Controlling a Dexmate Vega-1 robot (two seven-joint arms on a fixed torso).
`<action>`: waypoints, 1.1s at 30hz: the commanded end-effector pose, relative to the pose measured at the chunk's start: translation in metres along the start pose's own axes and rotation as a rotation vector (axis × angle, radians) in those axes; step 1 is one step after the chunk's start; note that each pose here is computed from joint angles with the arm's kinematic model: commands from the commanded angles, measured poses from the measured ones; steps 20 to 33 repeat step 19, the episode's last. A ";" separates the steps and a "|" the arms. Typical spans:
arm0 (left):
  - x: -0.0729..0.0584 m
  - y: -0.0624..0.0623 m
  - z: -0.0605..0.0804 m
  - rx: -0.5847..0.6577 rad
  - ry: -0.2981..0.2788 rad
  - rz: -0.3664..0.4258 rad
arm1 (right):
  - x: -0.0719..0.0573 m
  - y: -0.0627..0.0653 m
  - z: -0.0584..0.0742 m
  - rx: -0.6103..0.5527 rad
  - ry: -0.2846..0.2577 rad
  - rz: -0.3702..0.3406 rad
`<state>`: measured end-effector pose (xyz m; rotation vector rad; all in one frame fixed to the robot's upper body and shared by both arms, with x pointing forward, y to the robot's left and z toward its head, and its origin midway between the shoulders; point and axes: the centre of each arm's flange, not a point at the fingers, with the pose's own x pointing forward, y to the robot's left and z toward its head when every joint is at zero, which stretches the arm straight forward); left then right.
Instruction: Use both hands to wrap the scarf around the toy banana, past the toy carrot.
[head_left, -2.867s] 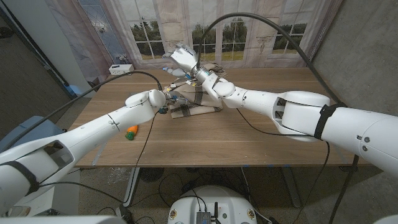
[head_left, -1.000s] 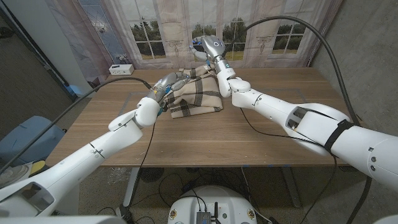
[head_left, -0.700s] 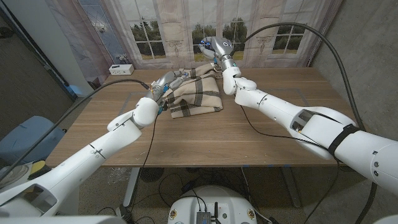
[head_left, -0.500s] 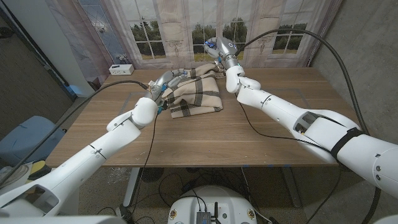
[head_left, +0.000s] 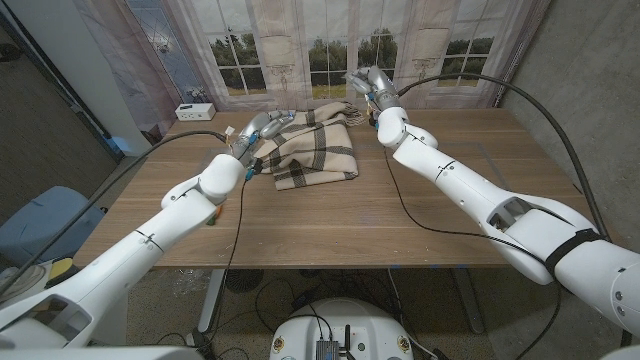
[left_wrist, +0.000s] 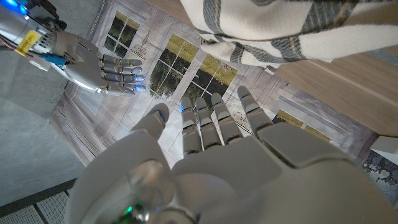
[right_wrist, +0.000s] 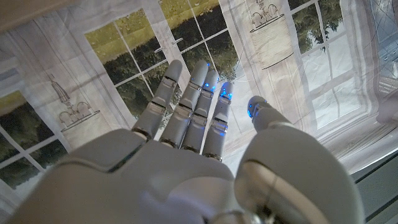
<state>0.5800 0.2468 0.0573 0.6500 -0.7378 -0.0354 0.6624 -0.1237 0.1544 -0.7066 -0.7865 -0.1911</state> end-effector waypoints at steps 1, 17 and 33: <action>0.013 0.028 -0.027 -0.073 -0.027 -0.047 | -0.032 -0.018 -0.018 0.276 0.051 -0.020; 0.050 0.043 -0.053 -0.116 -0.069 -0.164 | -0.081 -0.058 -0.059 0.317 0.095 -0.169; 0.055 0.043 -0.052 -0.123 -0.071 -0.163 | -0.088 -0.058 -0.057 0.318 0.088 -0.202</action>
